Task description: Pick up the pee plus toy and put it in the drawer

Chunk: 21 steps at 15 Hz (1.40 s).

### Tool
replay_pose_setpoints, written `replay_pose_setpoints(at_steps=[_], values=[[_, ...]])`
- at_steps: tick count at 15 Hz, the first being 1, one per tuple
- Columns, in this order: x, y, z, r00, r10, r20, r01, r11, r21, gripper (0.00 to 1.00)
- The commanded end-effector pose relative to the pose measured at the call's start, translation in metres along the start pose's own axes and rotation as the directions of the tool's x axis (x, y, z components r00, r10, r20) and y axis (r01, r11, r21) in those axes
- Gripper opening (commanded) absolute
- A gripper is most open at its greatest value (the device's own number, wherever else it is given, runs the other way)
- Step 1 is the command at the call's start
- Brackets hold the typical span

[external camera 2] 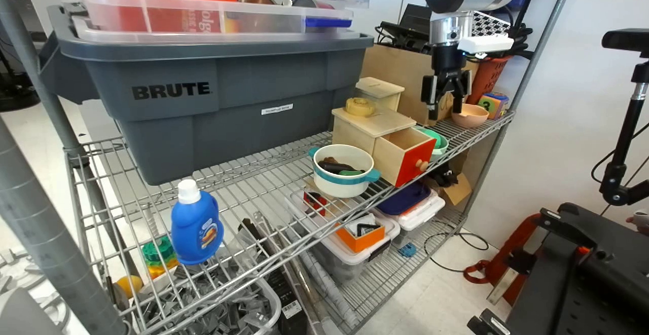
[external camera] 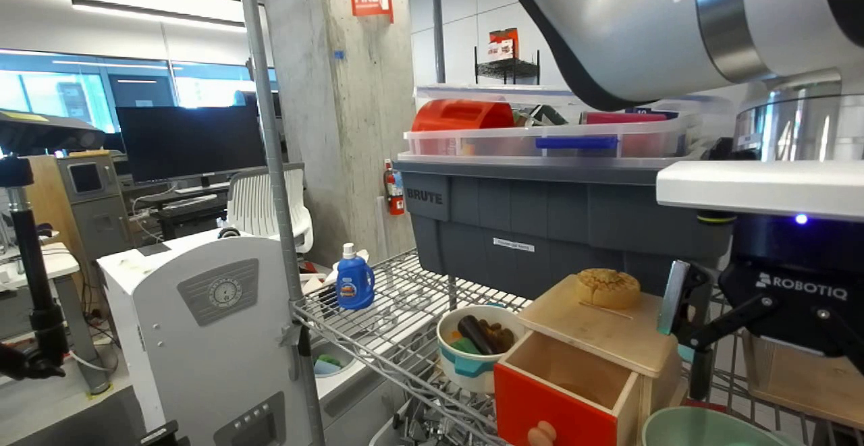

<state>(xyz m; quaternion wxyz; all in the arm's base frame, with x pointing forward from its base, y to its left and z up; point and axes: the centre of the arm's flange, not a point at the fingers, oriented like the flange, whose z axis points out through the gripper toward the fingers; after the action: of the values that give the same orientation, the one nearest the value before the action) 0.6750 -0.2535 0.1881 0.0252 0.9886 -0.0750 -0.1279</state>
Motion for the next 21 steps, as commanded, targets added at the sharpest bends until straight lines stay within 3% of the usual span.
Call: replay_pose_setpoints(at_steps=[1, 21], values=[[0.015, 0.009, 0.007, 1.000, 0.002, 0.019, -0.002, 1.000, -0.001, 1.00], [0.042, -0.011, 0.021, 0.999, -0.013, 0.036, 0.013, 1.000, -0.002, 1.00]])
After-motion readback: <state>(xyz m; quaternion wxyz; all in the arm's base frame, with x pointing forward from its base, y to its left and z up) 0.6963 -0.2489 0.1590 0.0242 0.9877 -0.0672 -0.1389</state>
